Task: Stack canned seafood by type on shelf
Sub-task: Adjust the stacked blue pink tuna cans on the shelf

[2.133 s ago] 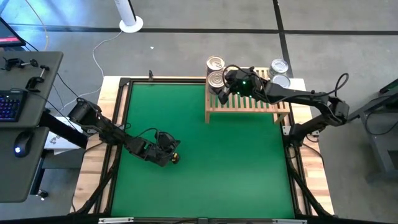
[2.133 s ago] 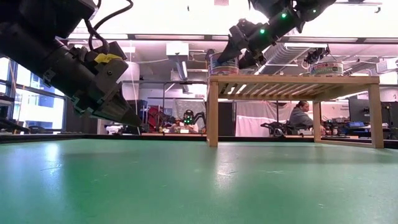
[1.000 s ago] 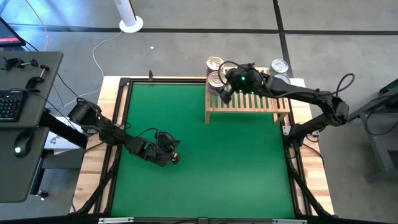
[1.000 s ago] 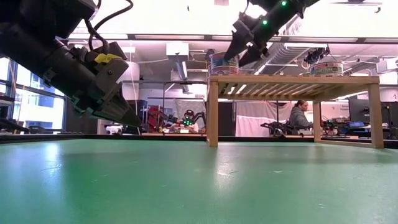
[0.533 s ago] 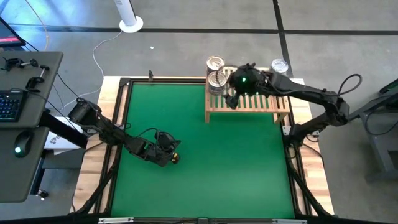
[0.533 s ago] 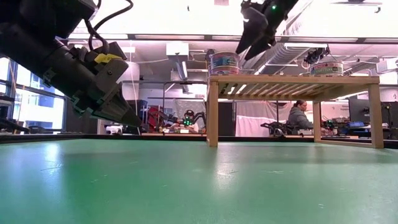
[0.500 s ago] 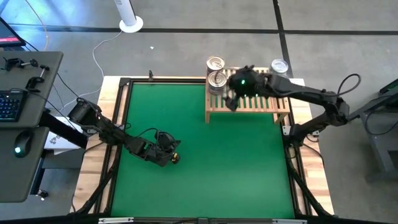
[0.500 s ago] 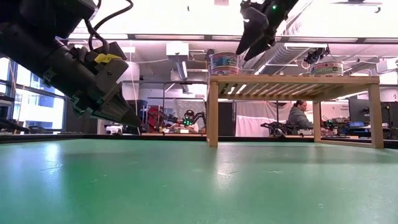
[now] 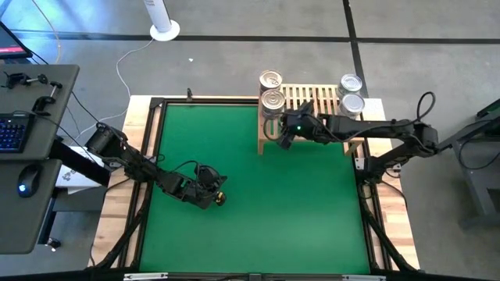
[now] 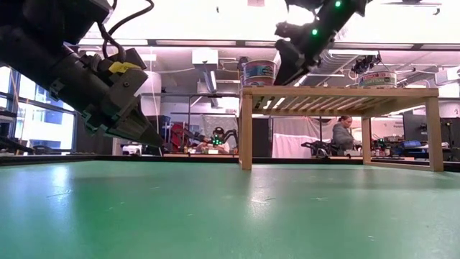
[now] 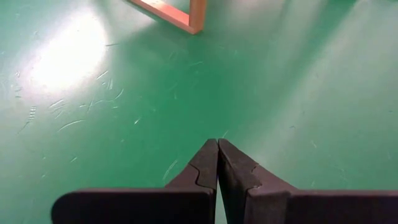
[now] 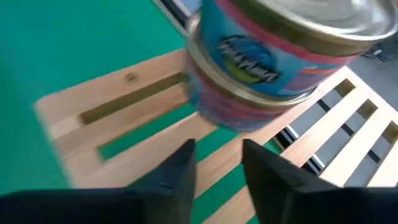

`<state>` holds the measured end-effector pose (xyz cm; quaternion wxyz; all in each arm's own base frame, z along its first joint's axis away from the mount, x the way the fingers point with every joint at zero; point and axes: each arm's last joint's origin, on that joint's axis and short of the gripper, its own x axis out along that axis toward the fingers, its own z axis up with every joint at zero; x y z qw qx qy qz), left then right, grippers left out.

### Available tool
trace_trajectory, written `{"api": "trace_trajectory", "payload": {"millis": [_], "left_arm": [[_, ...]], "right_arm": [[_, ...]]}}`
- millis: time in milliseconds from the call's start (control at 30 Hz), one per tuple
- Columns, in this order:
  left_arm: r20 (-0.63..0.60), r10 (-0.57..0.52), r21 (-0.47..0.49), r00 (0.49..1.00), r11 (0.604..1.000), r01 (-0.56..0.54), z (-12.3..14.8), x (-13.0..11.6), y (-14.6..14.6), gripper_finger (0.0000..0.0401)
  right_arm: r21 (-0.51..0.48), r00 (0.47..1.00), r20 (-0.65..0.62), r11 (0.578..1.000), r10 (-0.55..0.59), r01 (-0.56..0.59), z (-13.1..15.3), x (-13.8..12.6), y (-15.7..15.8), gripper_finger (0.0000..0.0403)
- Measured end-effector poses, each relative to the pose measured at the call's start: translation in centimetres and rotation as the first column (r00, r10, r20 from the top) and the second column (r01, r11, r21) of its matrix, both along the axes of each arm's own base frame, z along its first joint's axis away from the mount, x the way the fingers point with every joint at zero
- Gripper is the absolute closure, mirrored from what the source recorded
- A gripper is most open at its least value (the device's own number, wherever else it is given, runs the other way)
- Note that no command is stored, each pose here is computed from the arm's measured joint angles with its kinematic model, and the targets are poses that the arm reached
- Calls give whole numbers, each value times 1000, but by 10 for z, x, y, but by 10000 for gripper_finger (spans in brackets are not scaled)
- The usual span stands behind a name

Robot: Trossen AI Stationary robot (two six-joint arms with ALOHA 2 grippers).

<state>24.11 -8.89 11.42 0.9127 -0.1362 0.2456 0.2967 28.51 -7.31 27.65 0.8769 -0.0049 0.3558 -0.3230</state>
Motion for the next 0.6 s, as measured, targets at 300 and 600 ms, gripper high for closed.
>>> {"api": "trace_trajectory", "payload": {"millis": [300, 600], "left_arm": [[-1, 0, 1, 1000, 1000, 0, 0, 0, 0, 401], [-2, 0, 1, 1000, 1000, 0, 0, 0, 0, 401]], "right_arm": [[-8, 992, 116, 998, -54, 55, -9, 0, -19, 381], [25, 985, 160, 998, -69, 66, -12, -3, -30, 395]]}}
